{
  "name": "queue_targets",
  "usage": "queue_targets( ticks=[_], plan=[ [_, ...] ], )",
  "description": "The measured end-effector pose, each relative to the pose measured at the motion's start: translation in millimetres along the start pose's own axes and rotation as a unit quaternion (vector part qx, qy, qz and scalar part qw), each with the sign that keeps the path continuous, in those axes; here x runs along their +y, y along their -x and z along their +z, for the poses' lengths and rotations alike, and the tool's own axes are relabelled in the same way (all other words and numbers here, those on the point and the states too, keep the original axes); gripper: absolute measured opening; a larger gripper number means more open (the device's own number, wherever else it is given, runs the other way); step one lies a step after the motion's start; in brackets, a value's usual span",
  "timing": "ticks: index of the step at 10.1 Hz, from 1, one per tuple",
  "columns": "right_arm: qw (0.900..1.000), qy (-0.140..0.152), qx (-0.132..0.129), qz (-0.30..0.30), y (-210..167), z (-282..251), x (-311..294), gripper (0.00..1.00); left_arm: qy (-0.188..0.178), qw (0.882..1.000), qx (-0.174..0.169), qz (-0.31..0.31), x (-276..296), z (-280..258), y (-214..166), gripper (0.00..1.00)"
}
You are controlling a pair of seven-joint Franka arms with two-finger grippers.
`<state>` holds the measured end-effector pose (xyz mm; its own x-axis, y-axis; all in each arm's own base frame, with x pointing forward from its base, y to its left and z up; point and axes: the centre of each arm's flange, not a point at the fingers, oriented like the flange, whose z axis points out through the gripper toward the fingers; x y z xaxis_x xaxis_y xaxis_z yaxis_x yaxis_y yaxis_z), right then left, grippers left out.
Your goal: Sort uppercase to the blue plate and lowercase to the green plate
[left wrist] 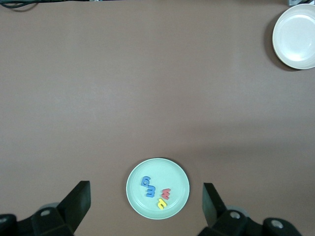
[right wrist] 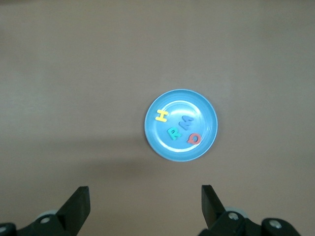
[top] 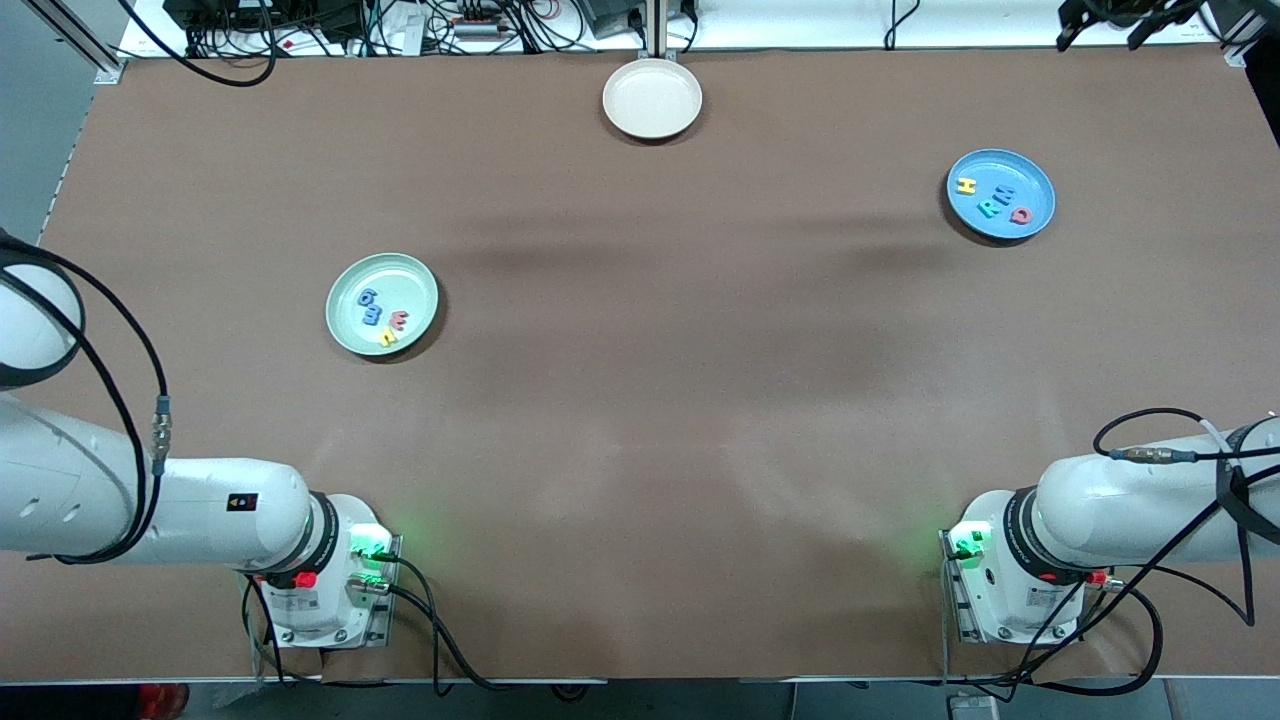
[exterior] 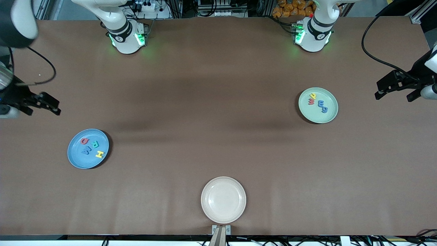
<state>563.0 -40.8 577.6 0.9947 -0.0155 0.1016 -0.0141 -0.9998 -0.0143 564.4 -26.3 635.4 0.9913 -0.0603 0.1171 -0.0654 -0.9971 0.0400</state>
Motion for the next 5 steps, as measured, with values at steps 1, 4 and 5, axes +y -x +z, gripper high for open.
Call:
queue_targets(
  ticks=[1, 4, 5],
  plan=[
    [1.0, -0.004, -0.007, -0.002, 2.4, -28.0, -3.5, 1.0, 0.0, 1.0, 0.001, -0.001, -0.6, -1.0, 0.1, 1.0],
    [1.0, -0.006, -0.014, -0.007, 16.0, -100.8, -9.1, 1.0, 0.0, 1.0, 0.002, 0.0, -0.4, -2.0, 0.2, 1.0],
    [1.0, -0.006, -0.011, -0.007, 17.2, -109.4, -9.1, 1.0, 0.0, 1.0, 0.002, 0.0, -0.4, -2.3, 0.2, 1.0]
  ],
)
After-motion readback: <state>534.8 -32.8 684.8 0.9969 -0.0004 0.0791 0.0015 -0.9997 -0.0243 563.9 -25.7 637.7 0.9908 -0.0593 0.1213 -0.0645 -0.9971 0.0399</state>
